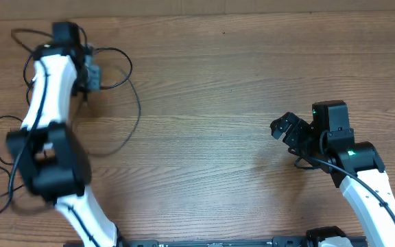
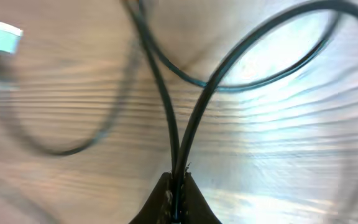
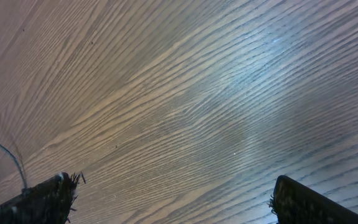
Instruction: Untangle cables
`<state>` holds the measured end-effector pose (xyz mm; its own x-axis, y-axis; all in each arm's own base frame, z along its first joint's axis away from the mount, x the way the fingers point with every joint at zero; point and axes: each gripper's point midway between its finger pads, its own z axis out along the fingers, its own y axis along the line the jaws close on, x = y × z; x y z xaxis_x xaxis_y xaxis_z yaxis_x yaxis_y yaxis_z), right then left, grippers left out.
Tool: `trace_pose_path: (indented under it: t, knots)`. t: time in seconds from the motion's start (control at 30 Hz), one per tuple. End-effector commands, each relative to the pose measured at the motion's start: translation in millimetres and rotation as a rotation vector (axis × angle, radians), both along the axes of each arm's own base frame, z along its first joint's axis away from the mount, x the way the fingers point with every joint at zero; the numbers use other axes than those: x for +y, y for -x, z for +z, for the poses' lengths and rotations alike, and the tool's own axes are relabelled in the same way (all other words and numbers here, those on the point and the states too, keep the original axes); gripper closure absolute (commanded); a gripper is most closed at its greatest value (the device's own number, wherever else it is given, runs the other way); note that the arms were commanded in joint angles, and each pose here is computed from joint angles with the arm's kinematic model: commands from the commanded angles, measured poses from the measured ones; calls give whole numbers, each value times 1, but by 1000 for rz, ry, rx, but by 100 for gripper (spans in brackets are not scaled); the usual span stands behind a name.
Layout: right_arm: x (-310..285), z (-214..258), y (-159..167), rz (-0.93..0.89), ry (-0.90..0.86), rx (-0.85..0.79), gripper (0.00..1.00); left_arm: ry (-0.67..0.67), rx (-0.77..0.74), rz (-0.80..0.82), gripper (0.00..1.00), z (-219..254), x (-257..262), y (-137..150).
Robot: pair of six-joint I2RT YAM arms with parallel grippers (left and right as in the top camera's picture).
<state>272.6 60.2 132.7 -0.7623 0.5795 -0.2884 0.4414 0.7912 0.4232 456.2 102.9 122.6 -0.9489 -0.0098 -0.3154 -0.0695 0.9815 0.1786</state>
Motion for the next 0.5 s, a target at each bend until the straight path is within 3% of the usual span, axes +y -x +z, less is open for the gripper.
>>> trace_pose_path:
  t: [0.0,0.07,0.23,0.47]
  knots:
    - [2,9,-5,10,-6,-27,0,-33,-250,57,96,114,3,12]
    - [2,9,-5,10,-6,-27,0,-39,-305,63,96,145,0,29]
    - [2,9,-5,10,-6,-27,0,-82,-441,248,96,208,18,80]
    - [2,9,-5,10,-6,-27,0,-60,-426,652,96,203,59,132]
